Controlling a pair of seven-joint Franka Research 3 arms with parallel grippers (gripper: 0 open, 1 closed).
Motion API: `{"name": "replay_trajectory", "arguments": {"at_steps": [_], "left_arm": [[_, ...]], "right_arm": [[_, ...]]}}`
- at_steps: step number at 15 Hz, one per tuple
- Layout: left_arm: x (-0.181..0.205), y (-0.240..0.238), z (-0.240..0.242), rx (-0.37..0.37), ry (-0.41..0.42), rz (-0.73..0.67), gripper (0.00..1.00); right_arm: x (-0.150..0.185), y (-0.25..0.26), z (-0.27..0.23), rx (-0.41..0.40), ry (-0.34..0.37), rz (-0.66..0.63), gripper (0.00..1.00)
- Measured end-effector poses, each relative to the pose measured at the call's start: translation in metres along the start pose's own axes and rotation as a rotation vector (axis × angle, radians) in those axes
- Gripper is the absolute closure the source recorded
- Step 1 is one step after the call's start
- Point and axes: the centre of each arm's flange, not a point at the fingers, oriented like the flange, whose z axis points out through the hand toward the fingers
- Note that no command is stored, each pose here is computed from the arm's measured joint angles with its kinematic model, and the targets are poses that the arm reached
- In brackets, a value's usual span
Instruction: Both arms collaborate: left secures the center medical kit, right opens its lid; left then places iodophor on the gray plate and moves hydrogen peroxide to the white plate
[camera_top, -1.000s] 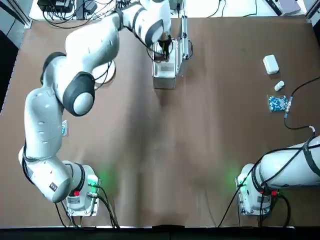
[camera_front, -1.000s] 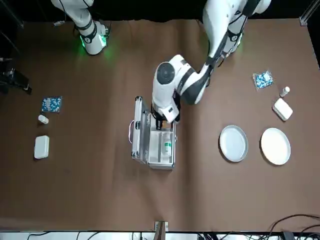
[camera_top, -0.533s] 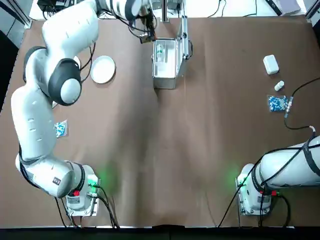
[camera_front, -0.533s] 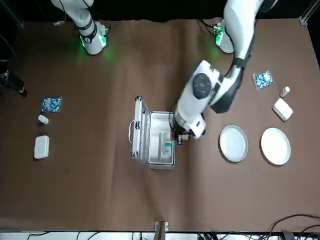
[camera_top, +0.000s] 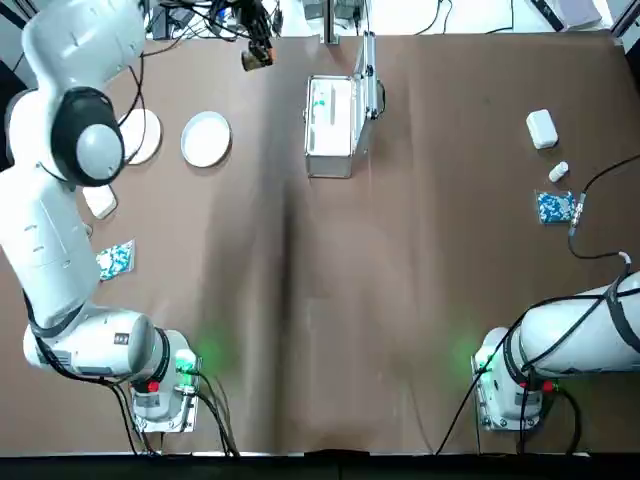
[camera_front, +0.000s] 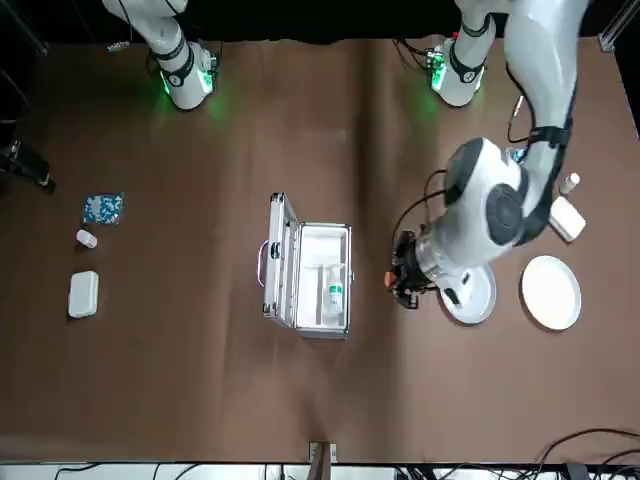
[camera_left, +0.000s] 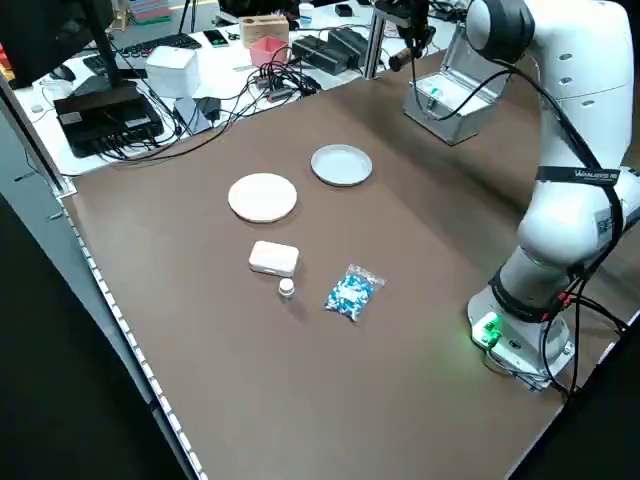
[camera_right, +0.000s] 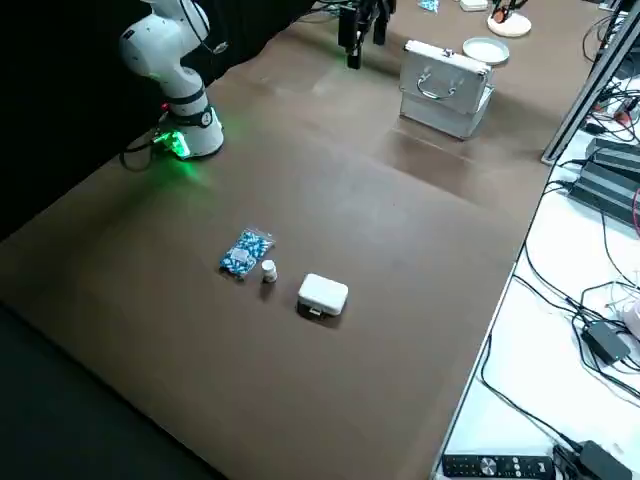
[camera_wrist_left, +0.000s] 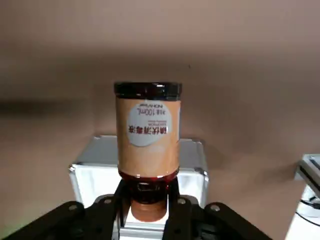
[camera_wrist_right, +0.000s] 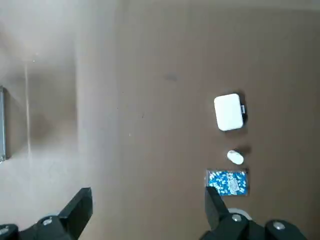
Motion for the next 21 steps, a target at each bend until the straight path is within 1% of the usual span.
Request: {"name": "replay_trajectory", "arguments": {"at_steps": [2,4,5,7,9,11,14,16,19,21], "left_arm": [[0.028,0.004,-0.018,0.027,-0.048,0.038,0.67],[0.061,0.009,-0.035,0.038,-0.08,0.053,0.67],[0.078,0.01,-0.041,0.046,-0.093,0.058,0.67],[0.109,0.013,-0.052,0.058,-0.149,0.086,0.67],[0.133,0.014,-0.059,0.071,-0.184,0.091,0.67],[0.154,0.014,-0.062,0.082,-0.22,0.085,0.67],[0.187,0.016,-0.067,0.072,-0.312,0.108,0.67],[0.203,0.016,-0.069,0.072,-0.332,0.121,0.67],[0.226,0.019,-0.059,0.076,-0.352,0.136,0.67],[0.238,0.021,-0.053,0.072,-0.381,0.156,0.67]], "right_arm": [[0.0,-0.001,0.0,0.0,0.002,-0.002,0.01],[0.0,-0.004,0.0,0.001,0.002,-0.007,0.01],[0.0,-0.005,0.0,0.001,0.002,-0.008,0.01],[0.001,-0.005,0.0,0.001,0.003,-0.008,0.01],[0.001,-0.004,0.0,0.0,0.005,-0.007,0.01],[0.001,-0.004,0.0,0.0,0.004,-0.007,0.01],[0.001,-0.005,0.0,0.001,0.004,-0.008,0.02],[0.001,-0.005,0.0,0.001,0.002,-0.009,0.01],[0.0,-0.005,0.001,0.001,0.0,-0.01,0.01],[0.0,-0.005,0.001,0.001,-0.001,-0.01,0.01]]}}
